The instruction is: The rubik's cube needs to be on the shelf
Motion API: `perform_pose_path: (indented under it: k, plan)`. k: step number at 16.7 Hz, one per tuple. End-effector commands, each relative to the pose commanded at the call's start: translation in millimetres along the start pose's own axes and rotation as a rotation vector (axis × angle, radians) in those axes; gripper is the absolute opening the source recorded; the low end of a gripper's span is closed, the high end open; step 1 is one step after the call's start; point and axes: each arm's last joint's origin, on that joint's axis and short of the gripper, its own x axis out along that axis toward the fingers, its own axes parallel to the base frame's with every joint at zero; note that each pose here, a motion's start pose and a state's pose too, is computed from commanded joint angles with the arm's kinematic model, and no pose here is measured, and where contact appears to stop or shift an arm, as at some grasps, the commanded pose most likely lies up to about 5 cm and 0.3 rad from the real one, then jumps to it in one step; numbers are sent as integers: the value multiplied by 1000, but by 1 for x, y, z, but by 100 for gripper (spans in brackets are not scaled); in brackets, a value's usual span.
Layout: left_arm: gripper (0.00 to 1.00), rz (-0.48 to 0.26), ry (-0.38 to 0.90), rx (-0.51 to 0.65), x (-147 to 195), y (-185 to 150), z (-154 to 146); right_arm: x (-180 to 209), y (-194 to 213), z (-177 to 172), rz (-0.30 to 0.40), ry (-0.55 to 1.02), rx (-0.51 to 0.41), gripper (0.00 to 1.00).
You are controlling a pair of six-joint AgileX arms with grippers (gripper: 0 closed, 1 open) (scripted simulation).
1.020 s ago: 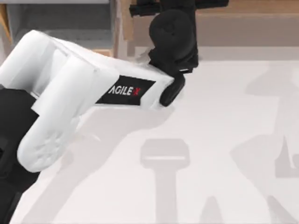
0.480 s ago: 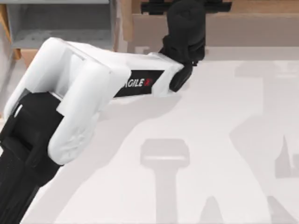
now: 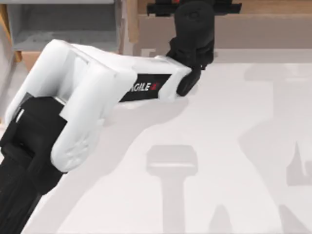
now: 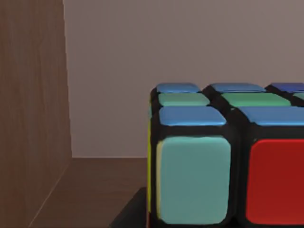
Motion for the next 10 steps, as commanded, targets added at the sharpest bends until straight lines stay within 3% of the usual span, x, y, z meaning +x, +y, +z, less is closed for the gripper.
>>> perform_pose_path:
  k: [9, 10]
  plan:
    - [98, 0, 0, 0, 0, 0, 0, 0, 0, 0, 0, 0, 0, 100]
    - [100, 0, 0, 0, 0, 0, 0, 0, 0, 0, 0, 0, 0, 100]
